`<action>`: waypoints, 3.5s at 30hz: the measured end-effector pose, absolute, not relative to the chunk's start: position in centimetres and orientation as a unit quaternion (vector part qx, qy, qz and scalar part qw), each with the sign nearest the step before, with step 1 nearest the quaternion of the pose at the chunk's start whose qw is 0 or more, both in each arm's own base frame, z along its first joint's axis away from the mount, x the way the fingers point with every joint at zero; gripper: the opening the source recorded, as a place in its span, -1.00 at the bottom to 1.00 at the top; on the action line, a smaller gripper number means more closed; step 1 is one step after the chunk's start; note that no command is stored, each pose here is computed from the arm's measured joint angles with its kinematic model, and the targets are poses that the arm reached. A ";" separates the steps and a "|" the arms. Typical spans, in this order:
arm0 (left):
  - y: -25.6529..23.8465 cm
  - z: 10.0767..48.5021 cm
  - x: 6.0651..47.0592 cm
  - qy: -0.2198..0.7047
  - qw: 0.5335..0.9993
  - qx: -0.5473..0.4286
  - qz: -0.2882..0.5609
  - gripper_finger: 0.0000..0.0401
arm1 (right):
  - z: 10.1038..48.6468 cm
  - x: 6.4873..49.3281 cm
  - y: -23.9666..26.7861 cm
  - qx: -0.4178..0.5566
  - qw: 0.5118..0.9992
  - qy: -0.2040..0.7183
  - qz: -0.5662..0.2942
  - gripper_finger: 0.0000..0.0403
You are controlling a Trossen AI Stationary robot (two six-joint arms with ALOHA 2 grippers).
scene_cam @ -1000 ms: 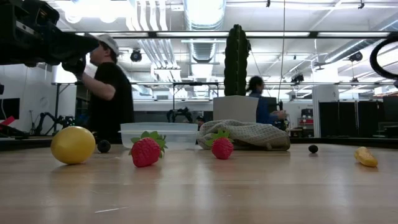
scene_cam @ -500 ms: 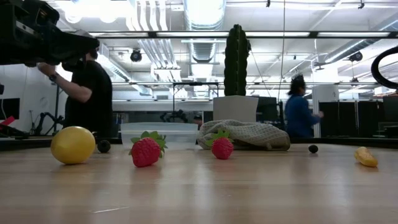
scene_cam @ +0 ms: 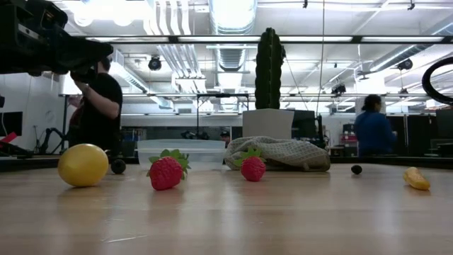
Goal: Pick and placing Produce into tupperware
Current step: Put the bottom blueberry into the transparent bin
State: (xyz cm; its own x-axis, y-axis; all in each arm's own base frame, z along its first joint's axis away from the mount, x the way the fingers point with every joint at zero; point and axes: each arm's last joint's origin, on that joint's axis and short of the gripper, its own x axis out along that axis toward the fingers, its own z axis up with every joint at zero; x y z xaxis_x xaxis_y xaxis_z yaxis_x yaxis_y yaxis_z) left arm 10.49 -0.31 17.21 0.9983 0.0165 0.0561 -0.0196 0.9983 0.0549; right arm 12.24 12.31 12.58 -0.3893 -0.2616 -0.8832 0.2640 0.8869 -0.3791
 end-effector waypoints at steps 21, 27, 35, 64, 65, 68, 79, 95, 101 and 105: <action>-0.3 17.2 10.5 -0.028 0.999 0.028 0.009 -1.00 | 11.6 12.4 12.3 -0.010 0.537 0.797 -0.277 -0.07; -0.3 17.2 10.5 -0.028 0.999 0.028 0.009 -1.00 | 11.7 12.4 12.2 -0.005 0.542 0.793 -0.278 -0.19; -0.3 17.2 10.5 -0.028 0.999 0.028 0.009 -1.00 | 11.7 12.4 12.1 -0.004 0.548 0.788 -0.281 -0.34; -0.3 17.2 10.5 -0.028 0.999 0.028 0.009 -1.00 | 11.6 12.5 12.1 -0.015 0.550 0.790 -0.269 -0.69; -0.3 17.2 10.5 -0.028 0.999 0.028 0.009 -1.00 | 11.6 12.5 12.1 -0.016 0.550 0.790 -0.269 -0.71; -0.3 17.2 10.5 -0.028 0.999 0.028 0.009 -1.00 | 11.6 12.5 12.1 -0.016 0.550 0.791 -0.268 -0.75; -0.3 17.2 10.5 -0.028 0.999 0.028 0.009 -1.00 | 11.6 12.5 12.2 -0.013 0.548 0.793 -0.267 -0.76; -0.3 17.2 10.5 -0.028 0.999 0.028 0.009 -1.00 | 11.9 12.5 12.2 -0.008 0.550 0.793 -0.263 -0.77; -0.3 17.2 10.5 -0.028 0.999 0.028 0.009 -1.00 | 12.4 12.5 12.2 0.005 0.562 0.787 -0.253 -0.83; -0.3 17.2 10.5 -0.028 0.999 0.028 0.009 -1.00 | 12.6 12.5 12.2 0.009 0.566 0.786 -0.249 -0.86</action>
State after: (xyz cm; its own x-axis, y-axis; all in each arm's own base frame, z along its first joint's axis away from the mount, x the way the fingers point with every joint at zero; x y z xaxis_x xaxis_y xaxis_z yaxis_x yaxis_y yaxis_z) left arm 10.49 -0.31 17.21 0.9983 0.0168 0.0557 -0.0198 0.9983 0.0549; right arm 12.47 12.21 12.57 -0.3597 -0.2683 -0.8936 0.2956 0.8756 -0.3819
